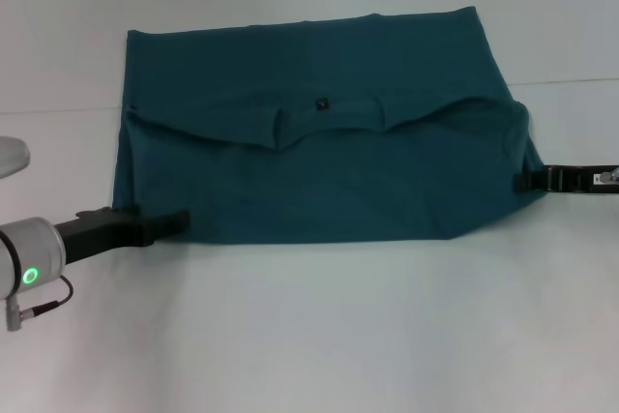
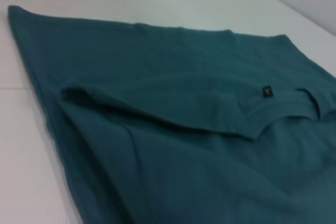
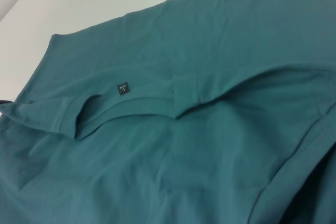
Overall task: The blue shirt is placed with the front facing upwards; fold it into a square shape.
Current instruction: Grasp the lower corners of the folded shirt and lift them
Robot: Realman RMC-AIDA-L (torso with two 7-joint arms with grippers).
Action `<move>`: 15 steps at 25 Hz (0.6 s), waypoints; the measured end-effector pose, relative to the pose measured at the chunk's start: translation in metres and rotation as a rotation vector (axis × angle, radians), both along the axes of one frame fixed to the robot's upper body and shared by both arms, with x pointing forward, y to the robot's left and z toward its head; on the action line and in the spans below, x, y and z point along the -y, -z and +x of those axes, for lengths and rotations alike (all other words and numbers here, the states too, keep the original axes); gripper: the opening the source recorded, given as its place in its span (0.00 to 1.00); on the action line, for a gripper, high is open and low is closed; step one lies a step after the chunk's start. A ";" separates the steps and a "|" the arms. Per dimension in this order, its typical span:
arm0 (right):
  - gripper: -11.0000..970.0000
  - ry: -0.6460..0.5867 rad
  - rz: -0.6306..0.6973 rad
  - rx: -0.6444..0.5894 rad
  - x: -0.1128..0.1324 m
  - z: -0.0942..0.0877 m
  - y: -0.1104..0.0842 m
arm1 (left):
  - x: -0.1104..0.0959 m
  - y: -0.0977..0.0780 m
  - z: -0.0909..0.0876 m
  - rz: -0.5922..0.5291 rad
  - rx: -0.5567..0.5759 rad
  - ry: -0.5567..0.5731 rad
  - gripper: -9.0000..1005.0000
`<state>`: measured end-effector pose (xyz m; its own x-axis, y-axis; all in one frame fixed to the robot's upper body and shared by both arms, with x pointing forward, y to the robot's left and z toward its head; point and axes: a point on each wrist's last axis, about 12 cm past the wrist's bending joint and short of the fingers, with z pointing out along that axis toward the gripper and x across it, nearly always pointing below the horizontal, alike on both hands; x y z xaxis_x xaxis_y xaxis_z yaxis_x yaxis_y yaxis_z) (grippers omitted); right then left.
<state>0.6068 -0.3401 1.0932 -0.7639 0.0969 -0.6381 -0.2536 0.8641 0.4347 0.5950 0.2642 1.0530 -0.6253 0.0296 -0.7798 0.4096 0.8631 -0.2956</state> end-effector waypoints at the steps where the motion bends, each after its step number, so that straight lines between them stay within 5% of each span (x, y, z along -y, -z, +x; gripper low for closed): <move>1: 0.04 0.000 0.000 0.000 0.000 0.000 0.000 | 0.000 0.000 0.000 0.003 -0.001 0.002 0.88; 15: 0.04 0.005 -0.001 -0.003 0.001 -0.002 0.002 | 0.014 -0.002 0.002 0.025 -0.004 0.075 0.87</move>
